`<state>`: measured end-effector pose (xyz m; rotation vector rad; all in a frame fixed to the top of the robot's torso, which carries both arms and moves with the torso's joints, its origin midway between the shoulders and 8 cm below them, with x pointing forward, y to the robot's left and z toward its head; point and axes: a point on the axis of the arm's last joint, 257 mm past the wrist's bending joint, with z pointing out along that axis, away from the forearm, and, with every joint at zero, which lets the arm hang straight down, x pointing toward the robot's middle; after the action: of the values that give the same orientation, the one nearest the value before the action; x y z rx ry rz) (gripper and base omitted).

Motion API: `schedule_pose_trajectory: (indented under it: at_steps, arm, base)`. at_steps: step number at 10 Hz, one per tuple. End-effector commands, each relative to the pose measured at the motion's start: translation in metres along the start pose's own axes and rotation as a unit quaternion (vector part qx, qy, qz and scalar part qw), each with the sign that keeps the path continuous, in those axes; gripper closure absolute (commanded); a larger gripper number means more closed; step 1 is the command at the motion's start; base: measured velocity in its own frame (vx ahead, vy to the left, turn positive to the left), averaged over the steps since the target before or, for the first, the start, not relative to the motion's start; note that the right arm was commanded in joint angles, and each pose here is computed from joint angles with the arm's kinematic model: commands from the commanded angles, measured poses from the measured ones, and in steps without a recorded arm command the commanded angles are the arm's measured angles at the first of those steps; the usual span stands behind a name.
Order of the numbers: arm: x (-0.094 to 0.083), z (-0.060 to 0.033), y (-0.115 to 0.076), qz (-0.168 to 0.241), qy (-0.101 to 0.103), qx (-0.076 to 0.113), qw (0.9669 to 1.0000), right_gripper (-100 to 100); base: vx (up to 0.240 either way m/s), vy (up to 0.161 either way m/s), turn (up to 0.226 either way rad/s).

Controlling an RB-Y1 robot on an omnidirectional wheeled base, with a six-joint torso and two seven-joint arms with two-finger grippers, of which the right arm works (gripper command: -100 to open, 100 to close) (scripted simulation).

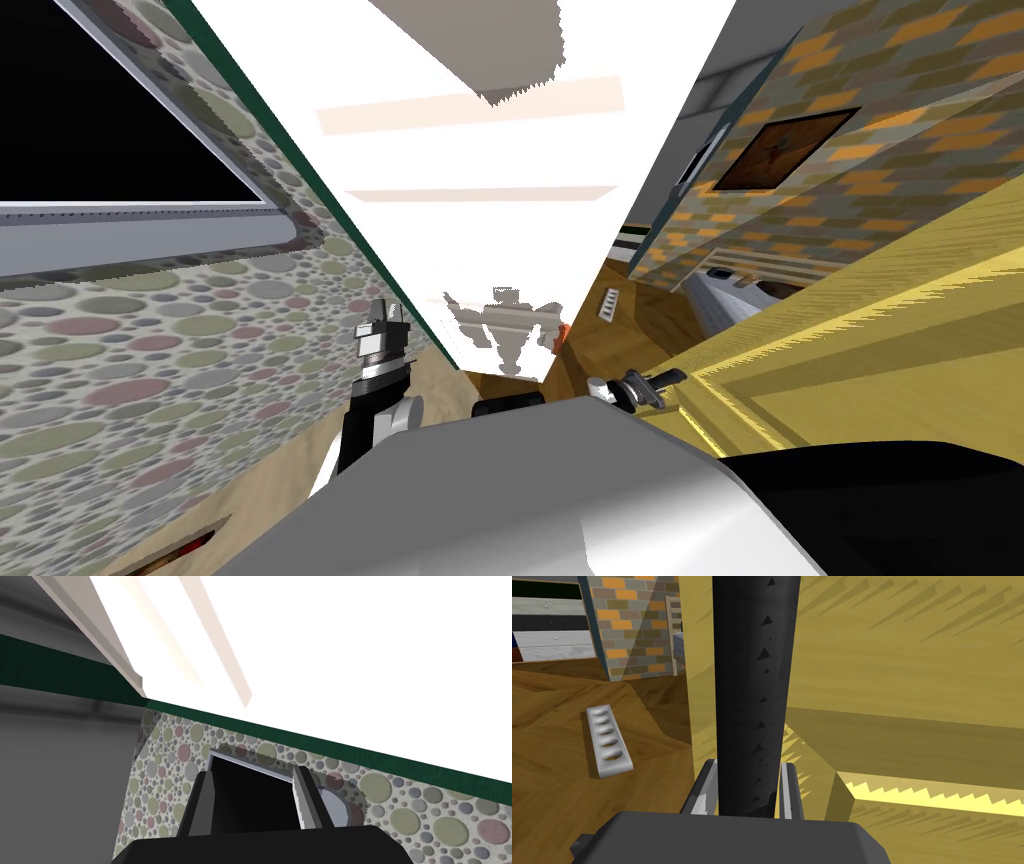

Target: Push the door open

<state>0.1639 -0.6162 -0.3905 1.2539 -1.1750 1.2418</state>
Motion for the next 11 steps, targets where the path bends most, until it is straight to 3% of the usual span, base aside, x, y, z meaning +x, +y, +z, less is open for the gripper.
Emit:
schedule_pose_trajectory:
  at_steps: [1, 3, 5, 6, 7, 9, 10, 11]
  arm:
    - [-0.004, 0.0056, 0.018, -0.006, 0.001, -0.017, 0.9998, 100]
    - [-0.004, 0.0056, 0.018, -0.006, 0.001, -0.017, 0.9998, 100]
    - [-0.004, 0.0179, 0.046, -0.006, 0.001, -0.049, 0.9988, 100]
    - [-0.003, 0.0189, 0.049, -0.006, 0.001, -0.053, 0.9986, 100]
    - [-0.003, 0.0242, 0.063, -0.005, 0.001, -0.068, 0.9977, 100]
    - [-0.003, 0.0245, 0.064, -0.005, 0.001, -0.070, 0.9976, 100]
    - [-0.003, 0.0292, 0.078, -0.004, 0.001, -0.086, 0.9963, 100]
    - [-0.003, 0.0292, 0.078, -0.004, 0.001, -0.086, 0.9963, 100]
  base:
    - [0.020, -0.043, 0.052]
    - [0.003, -0.009, -0.006]
    - [0.014, -0.045, 0.161]
    - [0.021, -0.053, 0.064]
    - [0.033, -0.051, 0.105]
    - [0.019, -0.045, 0.020]
    - [0.016, -0.031, 0.120]
    - [0.017, -0.033, 0.054]
